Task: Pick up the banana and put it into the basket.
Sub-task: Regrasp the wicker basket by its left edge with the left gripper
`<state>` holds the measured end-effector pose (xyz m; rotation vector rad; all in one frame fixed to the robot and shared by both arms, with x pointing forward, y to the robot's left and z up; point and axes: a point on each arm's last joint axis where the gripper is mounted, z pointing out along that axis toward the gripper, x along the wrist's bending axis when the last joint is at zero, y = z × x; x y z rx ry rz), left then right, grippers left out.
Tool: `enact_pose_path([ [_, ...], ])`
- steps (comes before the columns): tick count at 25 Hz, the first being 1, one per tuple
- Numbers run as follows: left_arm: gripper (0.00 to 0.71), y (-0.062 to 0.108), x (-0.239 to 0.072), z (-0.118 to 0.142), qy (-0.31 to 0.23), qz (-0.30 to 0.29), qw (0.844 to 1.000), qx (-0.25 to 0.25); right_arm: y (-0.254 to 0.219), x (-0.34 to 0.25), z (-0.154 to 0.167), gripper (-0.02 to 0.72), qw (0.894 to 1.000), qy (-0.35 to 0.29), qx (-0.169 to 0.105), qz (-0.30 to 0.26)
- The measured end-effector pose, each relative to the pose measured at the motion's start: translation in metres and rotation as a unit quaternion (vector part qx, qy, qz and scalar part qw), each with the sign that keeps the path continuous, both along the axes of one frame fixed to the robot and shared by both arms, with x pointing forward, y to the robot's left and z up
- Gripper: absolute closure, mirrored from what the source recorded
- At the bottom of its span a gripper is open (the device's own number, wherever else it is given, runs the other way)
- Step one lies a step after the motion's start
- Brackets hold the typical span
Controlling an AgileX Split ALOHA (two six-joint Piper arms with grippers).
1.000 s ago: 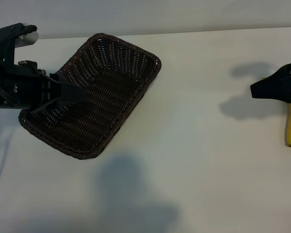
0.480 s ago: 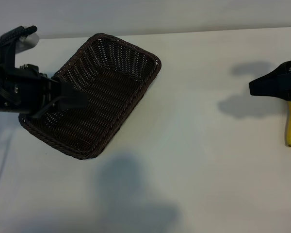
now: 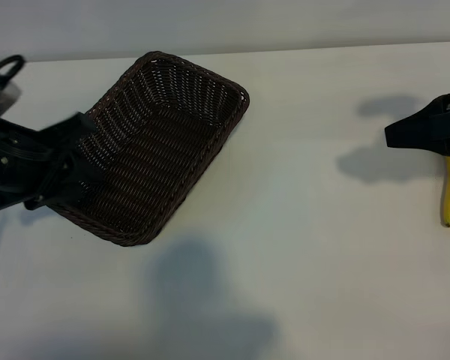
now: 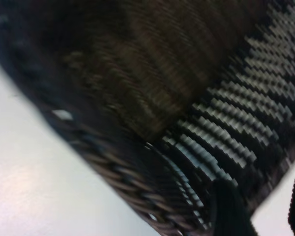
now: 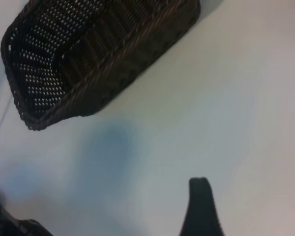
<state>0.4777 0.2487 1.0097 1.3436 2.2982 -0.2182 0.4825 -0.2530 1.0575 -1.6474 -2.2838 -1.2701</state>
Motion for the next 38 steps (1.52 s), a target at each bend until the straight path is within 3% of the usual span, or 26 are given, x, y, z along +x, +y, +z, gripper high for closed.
enact_pose_path([
  [5, 0.349, 0.004, -0.001, -0.002, 0.034, 0.074, 0.997, -0.001, 0.000, 0.000, 0.000, 0.182, 1.000, 0.000, 0.000, 0.000],
  [11, 0.283, 0.006, -0.006, -0.004, 0.061, 0.063, 0.996, 0.016, 0.000, 0.000, 0.000, 0.182, 1.000, 0.000, 0.000, 0.000],
  [18, 0.236, 0.009, -0.019, -0.007, 0.133, 0.060, 0.989, 0.037, 0.000, 0.000, 0.000, 0.182, 1.000, 0.000, 0.000, 0.000],
  [26, 0.234, 0.016, -0.015, -0.010, 0.132, 0.109, 0.983, 0.065, 0.000, 0.000, 0.000, 0.182, 1.000, 0.000, 0.000, 0.000],
  [38, 0.234, 0.013, 0.003, -0.030, 0.138, 0.149, 0.978, 0.046, 0.000, 0.000, 0.000, 0.182, 1.000, 0.000, 0.000, 0.000],
])
